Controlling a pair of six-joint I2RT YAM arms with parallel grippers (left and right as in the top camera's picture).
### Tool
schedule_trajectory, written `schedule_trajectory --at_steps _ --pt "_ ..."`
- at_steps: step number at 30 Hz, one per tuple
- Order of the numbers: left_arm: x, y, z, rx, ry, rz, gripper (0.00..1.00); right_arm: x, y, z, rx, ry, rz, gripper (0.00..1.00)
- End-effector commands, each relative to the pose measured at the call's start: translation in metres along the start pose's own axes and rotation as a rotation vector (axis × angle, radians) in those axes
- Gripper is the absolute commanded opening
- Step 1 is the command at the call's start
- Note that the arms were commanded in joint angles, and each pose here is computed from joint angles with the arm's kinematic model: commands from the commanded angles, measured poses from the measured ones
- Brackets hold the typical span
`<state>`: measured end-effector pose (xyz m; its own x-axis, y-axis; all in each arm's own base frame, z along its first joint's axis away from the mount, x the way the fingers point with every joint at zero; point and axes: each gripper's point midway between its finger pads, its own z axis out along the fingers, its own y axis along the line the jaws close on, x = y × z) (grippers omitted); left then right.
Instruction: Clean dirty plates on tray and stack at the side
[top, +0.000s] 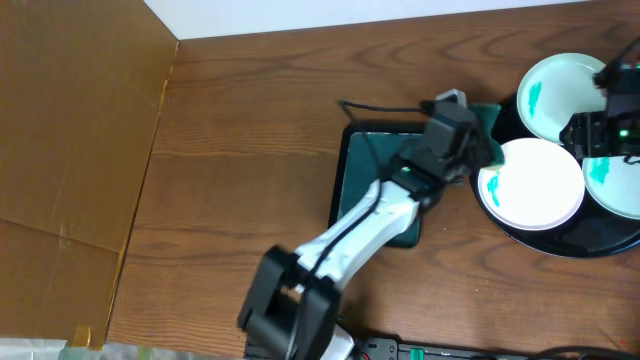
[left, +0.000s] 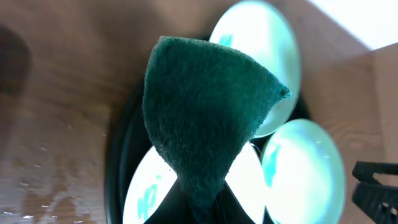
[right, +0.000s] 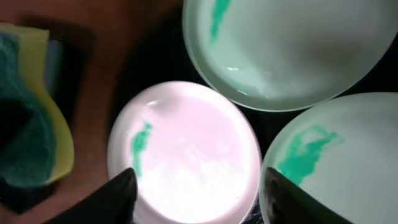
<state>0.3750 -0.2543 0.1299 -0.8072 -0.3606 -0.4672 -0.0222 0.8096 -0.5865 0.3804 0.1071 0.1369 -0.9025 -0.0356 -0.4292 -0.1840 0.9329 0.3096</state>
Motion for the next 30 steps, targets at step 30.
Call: schedule_trajectory --at_steps 30 --pt "0.068 -0.018 0.057 -0.009 0.057 -0.041 0.08 0.033 -0.040 0.093 0.051 0.204 -0.203 0.48"
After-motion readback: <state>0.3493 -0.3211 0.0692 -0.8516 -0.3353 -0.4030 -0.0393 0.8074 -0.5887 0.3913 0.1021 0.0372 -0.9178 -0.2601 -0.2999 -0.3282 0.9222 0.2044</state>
